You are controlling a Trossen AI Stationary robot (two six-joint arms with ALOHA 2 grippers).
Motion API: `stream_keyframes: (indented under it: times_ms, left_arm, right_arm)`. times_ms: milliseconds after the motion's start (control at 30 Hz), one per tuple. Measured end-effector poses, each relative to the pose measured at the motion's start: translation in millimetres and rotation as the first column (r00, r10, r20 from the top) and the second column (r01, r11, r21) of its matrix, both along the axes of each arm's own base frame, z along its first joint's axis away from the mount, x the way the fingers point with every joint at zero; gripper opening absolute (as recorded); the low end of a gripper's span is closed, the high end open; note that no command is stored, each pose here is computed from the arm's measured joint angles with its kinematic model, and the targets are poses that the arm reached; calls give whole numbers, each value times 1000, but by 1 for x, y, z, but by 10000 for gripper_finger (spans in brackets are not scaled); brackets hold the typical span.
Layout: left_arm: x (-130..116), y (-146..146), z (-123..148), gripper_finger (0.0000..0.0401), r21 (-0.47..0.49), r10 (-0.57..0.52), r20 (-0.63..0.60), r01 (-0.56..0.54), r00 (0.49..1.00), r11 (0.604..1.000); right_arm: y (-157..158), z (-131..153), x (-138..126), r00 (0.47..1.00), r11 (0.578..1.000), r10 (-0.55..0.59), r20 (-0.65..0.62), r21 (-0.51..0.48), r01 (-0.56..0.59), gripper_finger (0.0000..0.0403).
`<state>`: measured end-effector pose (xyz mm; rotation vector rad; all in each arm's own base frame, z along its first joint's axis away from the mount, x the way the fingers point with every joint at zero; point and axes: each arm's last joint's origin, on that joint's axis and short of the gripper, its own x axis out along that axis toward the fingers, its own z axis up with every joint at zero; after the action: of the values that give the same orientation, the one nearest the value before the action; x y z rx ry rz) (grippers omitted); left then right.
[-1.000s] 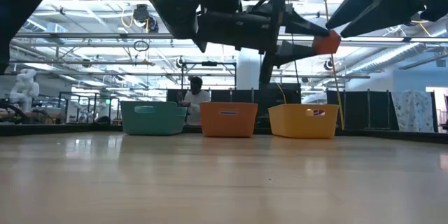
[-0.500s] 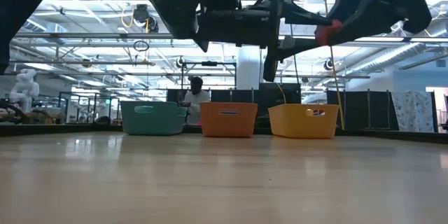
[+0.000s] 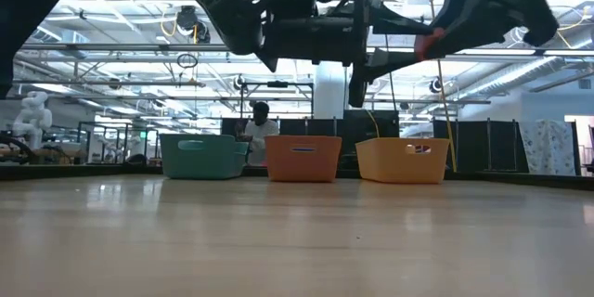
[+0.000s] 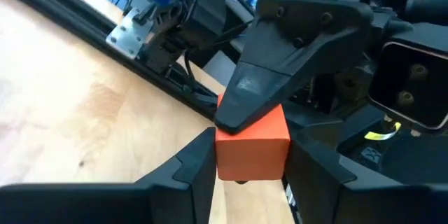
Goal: Sort blocks by size
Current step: Put the right orange cube block into the yellow bin
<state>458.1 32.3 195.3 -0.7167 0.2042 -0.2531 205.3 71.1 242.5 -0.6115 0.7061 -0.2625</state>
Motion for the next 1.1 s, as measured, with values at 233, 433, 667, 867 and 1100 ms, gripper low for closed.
stream_keyframes:
  times_ms: [233, 433, 667, 867, 1100]
  left_arm:
    - [-1, 7, -1, 225, 72, -17, 17, 16, 1000, 997]
    - [-3, 14, -6, 290, 102, -72, -20, 74, 997, 992]
    - [-6, 12, -18, 297, 171, -77, -121, 98, 990, 980]
    - [-8, -5, -32, 297, 268, -7, -247, 75, 969, 961]
    - [-22, -29, -24, 297, 455, 189, -389, 10, 902, 891]
  right_arm:
    - [-13, 0, 3, 998, 997, -68, 4, 28, 68, 120]
    - [-21, 4, 2, 998, 997, -67, 4, 50, 66, 117]
    - [-51, 18, -4, 983, 984, -174, 56, 50, 171, 118]
    - [-92, 24, -7, 957, 953, -280, 77, 142, 268, 118]
    - [-150, 17, -8, 922, 889, -383, 52, 293, 352, 119]
